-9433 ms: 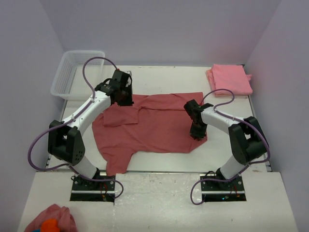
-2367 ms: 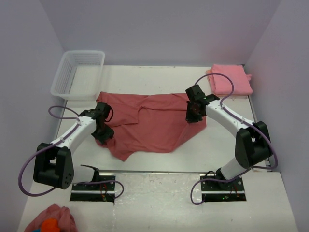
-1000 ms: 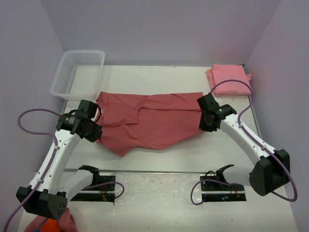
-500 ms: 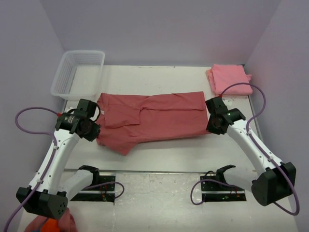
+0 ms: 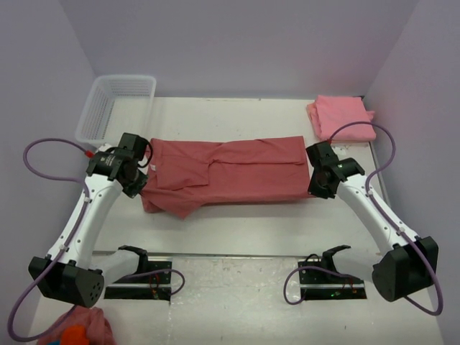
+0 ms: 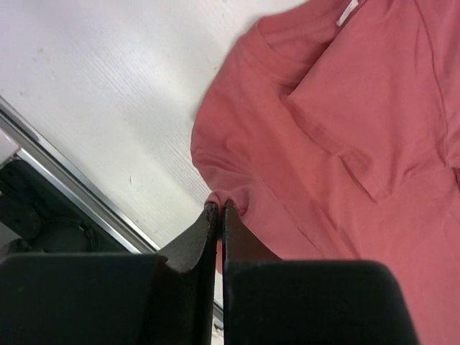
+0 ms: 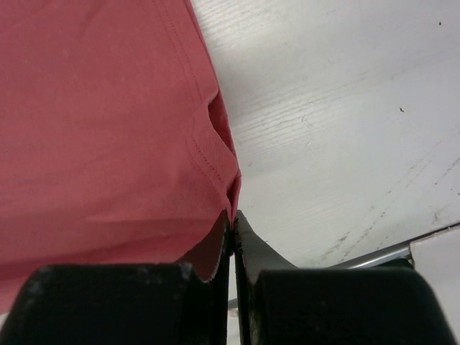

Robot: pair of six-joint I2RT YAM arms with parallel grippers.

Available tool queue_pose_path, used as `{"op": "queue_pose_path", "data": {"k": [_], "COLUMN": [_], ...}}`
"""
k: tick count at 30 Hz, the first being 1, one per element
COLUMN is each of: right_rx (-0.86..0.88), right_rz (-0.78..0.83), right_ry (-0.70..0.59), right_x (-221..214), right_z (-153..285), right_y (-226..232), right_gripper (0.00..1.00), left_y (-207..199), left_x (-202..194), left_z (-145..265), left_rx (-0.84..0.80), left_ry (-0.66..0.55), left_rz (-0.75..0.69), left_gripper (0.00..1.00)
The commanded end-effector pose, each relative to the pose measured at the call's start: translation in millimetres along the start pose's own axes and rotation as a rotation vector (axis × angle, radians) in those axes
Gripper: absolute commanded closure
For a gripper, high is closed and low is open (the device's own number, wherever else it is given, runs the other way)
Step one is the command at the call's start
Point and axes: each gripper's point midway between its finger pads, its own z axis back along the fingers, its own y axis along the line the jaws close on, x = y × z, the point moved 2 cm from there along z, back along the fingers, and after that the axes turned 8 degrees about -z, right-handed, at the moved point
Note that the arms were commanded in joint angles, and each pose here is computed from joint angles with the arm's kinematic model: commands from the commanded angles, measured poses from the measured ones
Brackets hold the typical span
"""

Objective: Fold and stack the t-shirts
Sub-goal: Fold the other side of the tshirt into a rectangle

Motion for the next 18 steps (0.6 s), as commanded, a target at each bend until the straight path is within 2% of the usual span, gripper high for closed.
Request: {"op": "queue_pose_path", "data": {"k": [1, 11, 18], "right_rx": [-0.025, -0.034, -0.064], "right_rz": [-0.009, 0.0, 0.026], "right_ry": [-0.041, -0.022, 0.013], "right_x": [15.4, 35.8, 53.1], "right_z": [6.0, -2.9, -24.6], "right_y": [-1.8, 21.8, 41.6], "right_gripper": [1.0, 1.0, 1.0], "left_y": [0.7, -35.1, -60.6], "left_x": [28.7, 61.0, 81.4], "left_z": [5.4, -5.3, -20.3], "left_rx": [0.051, 0.078, 0.121], "left_ry": [-0.101, -0.149, -0.169], "left_rz": [-0.015, -0.114, -0.16], "left_gripper": [1.0, 1.0, 1.0]}}
